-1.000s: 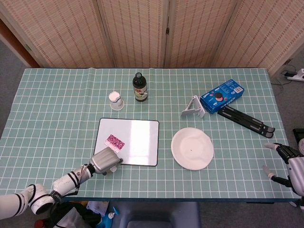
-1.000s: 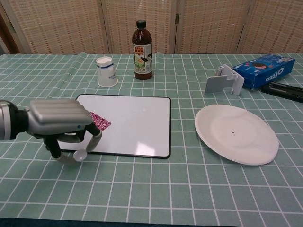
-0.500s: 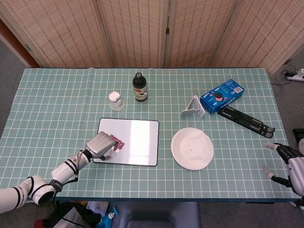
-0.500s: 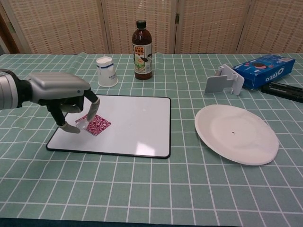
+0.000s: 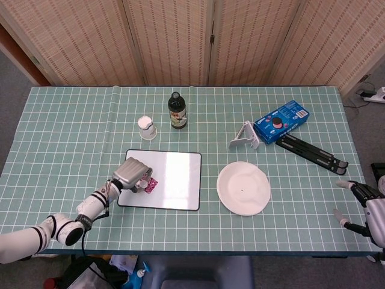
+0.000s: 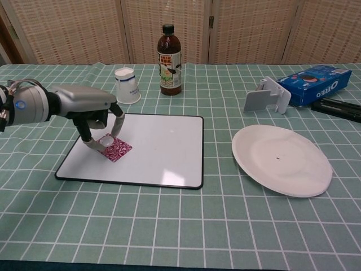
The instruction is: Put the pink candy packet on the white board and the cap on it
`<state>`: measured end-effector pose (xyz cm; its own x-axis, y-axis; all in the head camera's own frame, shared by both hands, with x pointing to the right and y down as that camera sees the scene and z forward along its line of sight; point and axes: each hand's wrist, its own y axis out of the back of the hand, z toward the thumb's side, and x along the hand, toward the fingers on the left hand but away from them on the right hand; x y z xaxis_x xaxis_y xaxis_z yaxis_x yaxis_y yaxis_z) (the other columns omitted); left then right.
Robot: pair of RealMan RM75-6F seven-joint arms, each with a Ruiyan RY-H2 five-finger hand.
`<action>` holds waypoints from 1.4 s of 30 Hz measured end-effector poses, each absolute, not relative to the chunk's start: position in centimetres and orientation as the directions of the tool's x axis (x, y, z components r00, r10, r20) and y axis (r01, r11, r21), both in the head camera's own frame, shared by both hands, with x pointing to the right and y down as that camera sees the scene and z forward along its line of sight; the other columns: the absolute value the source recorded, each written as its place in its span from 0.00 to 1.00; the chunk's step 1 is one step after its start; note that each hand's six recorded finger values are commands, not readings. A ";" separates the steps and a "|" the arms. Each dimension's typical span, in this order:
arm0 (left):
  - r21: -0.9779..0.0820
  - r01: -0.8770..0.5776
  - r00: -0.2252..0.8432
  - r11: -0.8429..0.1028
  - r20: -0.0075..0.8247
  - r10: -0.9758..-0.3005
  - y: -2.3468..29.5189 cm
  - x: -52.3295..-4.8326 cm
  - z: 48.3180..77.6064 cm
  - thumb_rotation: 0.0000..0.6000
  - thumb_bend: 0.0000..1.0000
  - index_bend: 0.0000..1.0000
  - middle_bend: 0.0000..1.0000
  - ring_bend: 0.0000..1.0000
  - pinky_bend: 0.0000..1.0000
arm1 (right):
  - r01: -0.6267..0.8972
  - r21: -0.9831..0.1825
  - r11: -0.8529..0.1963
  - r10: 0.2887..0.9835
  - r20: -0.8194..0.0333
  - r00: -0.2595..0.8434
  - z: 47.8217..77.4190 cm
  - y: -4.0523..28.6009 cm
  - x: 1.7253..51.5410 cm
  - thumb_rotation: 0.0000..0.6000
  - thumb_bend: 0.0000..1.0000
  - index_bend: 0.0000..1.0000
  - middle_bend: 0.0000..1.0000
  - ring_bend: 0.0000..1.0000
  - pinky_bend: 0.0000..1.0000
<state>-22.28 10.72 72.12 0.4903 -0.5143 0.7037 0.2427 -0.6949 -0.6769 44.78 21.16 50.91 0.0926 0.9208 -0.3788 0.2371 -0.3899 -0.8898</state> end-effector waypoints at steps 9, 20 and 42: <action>-0.665 0.273 0.470 -0.696 0.723 -0.506 10.7 -21.5 73.1 1.00 0.26 0.51 0.95 0.95 1.00 | 0.236 -0.892 -0.387 0.922 -0.379 0.081 50.7 21.3 45.1 1.00 0.24 0.26 0.30 0.30 0.38; -0.659 0.264 0.447 -0.704 0.730 -0.516 10.4 -21.8 73.1 1.00 0.26 0.35 0.95 0.95 1.00 | 0.238 -0.893 -0.383 0.923 -0.376 0.077 50.6 21.4 45.3 1.00 0.24 0.26 0.30 0.30 0.38; -0.789 -0.130 0.162 -0.600 0.580 -0.798 10.4 -34.2 64.0 1.00 0.26 0.31 0.45 0.42 0.46 | 0.227 -0.885 -0.407 0.914 -0.393 0.106 51.3 20.6 44.8 1.00 0.24 0.26 0.30 0.30 0.38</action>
